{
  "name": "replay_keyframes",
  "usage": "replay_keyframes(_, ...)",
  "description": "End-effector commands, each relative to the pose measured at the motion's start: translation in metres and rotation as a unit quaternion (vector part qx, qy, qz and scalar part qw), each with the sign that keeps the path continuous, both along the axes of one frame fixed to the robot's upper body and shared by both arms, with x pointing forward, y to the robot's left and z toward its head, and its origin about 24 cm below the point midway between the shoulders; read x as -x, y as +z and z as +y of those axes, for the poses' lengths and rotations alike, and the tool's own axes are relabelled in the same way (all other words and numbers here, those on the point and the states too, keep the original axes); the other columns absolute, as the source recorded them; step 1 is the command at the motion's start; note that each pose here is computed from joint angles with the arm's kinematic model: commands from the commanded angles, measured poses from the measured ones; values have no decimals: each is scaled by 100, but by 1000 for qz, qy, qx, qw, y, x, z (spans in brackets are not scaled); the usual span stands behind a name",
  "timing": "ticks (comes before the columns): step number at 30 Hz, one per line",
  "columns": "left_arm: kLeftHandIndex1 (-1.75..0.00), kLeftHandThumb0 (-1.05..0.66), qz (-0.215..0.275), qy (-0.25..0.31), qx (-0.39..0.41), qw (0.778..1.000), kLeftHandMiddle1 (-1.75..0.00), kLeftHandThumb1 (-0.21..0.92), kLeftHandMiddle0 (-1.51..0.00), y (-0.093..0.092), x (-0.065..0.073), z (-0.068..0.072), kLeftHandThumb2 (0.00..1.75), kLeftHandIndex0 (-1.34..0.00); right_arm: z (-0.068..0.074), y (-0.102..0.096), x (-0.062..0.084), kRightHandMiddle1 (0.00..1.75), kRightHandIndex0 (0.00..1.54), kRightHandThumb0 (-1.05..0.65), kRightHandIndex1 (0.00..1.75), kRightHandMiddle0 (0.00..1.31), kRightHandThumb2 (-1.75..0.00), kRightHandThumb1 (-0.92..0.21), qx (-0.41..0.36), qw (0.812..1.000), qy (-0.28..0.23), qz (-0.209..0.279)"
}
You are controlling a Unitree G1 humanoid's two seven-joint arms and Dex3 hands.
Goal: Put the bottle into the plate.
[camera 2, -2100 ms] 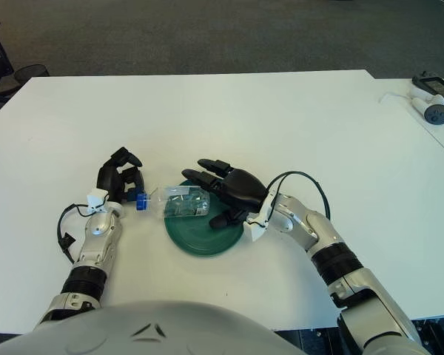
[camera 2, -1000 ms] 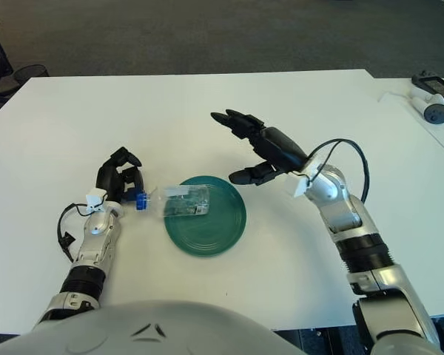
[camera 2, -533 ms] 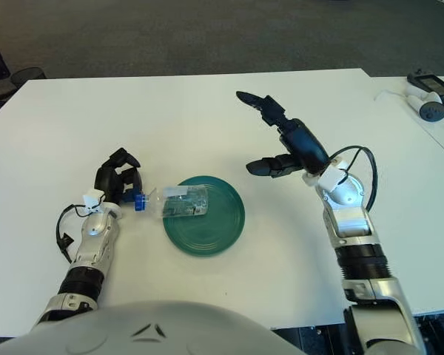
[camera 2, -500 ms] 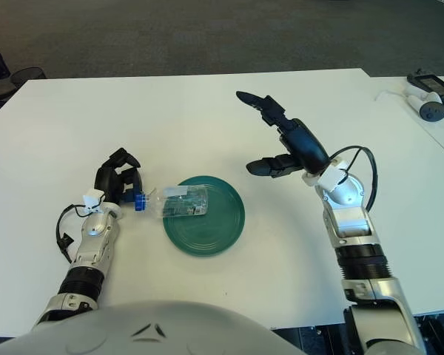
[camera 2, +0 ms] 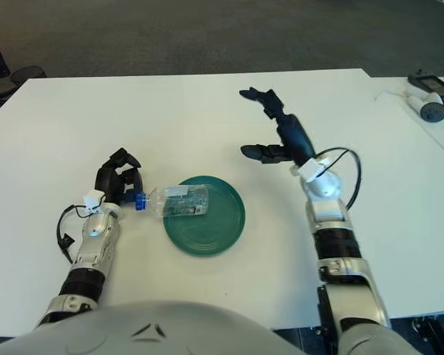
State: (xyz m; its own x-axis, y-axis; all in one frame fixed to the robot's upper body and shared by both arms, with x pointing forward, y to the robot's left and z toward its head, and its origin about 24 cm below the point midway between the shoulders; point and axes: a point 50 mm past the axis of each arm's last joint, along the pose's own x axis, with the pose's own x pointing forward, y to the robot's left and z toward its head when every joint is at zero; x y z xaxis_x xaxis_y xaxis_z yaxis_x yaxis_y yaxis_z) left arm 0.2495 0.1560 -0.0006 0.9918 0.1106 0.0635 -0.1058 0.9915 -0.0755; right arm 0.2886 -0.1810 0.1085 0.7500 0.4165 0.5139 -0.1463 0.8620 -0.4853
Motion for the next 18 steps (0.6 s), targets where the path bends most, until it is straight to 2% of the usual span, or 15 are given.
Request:
replay_keyframes(1,-175,-61,50,1,0,999,-175,2,-129,-18,11,3,168,-87,7,-8,-4,129,17,-90,12,0,-76,-70,-11,1000,0,7)
replay_keyframes(5,-175,-62,52,1,1,999,-175,1,-129,-19,13,4,169,-87,7,-9,-4,136,17,-89,14,0,-85,-64,-11,1000,0,3)
replay_keyframes(7,-175,-62,52,1,2,999,-175,1,-129,-19,13,5,169,-87,11,-13,-6,138,16,-88,15,0,-86,-63,-22,1000,2,17)
replay_keyframes(8,-175,-62,51,2,2,999,-175,1,-129,-19,14,5,169,-87,16,-20,-11,139,16,-88,15,0,-87,-63,-40,998,5,44)
replay_keyframes(10,-175,-62,49,2,4,999,-175,2,-129,-19,14,5,169,-87,26,-35,-19,145,7,-89,32,0,-88,-62,-78,992,6,95)
replay_keyframes(12,-175,-61,48,2,5,999,-175,2,-129,-19,14,5,168,-86,34,-50,-21,145,4,-91,42,0,-79,-68,-115,984,3,136)
replay_keyframes(14,-175,-61,47,2,6,999,-175,3,-129,-19,14,5,167,-86,37,-56,-21,133,1,-92,52,0,-63,-78,-136,979,3,152)
replay_keyframes(15,-175,-61,47,2,6,999,-175,3,-129,-19,14,6,167,-86,38,-61,-19,131,1,-92,53,0,-61,-79,-148,976,2,160)
replay_keyframes(17,-175,-61,46,2,3,999,-175,3,-129,-19,14,6,167,-86,40,-69,-15,114,0,-91,58,0,-49,-86,-168,971,-3,171)
replay_keyframes(18,-175,-61,46,2,3,999,-175,3,-129,-19,14,6,167,-86,40,-71,-14,111,0,-91,58,0,-47,-87,-175,969,-5,173)
